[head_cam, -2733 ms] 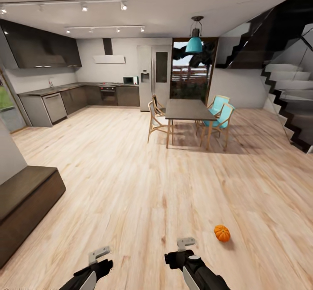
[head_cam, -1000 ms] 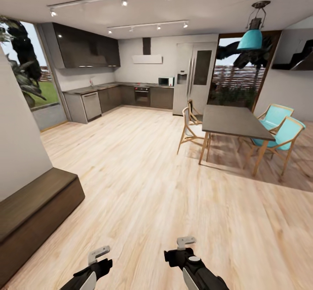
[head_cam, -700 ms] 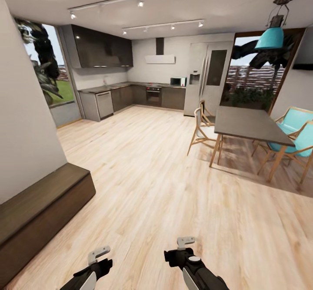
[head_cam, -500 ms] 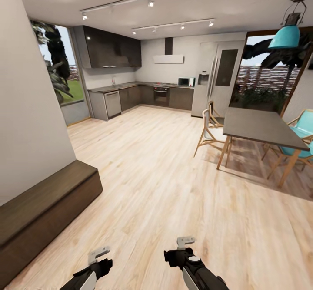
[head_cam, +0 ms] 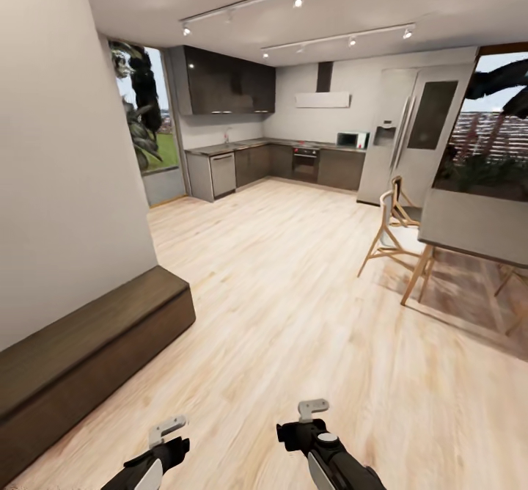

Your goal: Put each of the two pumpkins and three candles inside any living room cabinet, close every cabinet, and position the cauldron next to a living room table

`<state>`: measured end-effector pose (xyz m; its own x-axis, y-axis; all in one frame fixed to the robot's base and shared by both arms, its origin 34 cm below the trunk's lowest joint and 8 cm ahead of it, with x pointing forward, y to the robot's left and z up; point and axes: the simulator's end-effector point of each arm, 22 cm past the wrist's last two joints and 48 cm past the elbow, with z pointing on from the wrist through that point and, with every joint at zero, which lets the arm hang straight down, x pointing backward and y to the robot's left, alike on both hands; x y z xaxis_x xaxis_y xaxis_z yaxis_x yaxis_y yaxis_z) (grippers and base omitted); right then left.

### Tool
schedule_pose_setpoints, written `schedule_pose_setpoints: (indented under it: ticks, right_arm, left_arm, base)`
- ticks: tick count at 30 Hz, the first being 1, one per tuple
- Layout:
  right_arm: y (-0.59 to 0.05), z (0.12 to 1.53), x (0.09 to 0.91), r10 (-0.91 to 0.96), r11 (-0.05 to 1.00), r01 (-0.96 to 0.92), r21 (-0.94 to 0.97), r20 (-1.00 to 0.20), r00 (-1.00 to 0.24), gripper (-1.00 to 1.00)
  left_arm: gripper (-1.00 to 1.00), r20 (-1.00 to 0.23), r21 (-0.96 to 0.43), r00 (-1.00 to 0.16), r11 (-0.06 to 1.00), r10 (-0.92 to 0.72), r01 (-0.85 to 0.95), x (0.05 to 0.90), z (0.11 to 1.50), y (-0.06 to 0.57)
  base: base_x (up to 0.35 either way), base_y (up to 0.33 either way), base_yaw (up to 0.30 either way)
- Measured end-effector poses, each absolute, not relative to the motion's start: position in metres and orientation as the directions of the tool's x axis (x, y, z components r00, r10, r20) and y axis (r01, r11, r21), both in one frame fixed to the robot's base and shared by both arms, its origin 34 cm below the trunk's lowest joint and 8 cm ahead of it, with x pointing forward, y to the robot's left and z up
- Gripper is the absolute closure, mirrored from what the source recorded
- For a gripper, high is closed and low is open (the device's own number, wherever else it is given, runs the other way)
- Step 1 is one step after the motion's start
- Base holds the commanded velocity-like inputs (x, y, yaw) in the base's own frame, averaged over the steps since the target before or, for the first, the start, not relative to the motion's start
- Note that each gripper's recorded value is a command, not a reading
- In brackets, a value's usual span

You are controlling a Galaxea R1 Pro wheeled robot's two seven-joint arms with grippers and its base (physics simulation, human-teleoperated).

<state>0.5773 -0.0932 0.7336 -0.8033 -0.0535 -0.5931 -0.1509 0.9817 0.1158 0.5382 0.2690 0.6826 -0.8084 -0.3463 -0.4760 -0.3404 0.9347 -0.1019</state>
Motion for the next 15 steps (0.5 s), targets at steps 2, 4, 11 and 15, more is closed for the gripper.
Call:
schedule_pose_setpoints:
  ticks: [2,4,11,15]
  right_arm:
    - [-0.0931,0.7337,0.5775,-0.053,0.982,-0.151,0.116,-0.593,-0.803,-1.0]
    - [-0.0931,0.7336,0.5775,-0.053,0.982,-0.151,0.116,-0.593,-0.803,-1.0]
    - [-0.0932,0.7334,0.5775,-0.054,0.982,-0.151,0.116,-0.593,-0.804,-1.0]
    - [-0.0932,0.7333,0.5775,-0.054,0.982,-0.151,0.116,-0.593,-0.804,-1.0]
  left_arm:
    - [-1.0,-0.476,-0.102,-0.808,0.935,-0.346,-0.34,0.5382,0.6826,0.269]
    - [-1.0,-0.476,-0.102,-0.808,0.935,-0.346,-0.34,0.5383,0.6825,0.269]
    - [-1.0,-0.476,-0.102,-0.809,0.935,-0.346,-0.341,0.5384,0.6824,0.269]
    - [-1.0,-0.476,-0.102,-0.809,0.935,-0.346,-0.341,0.5384,0.6823,0.2691]
  base:
    - [0.199,-0.089,0.292]
    - [0.154,-0.085,0.292]
    - [0.058,-0.02,0.292]
    - [0.004,-0.001,0.292]
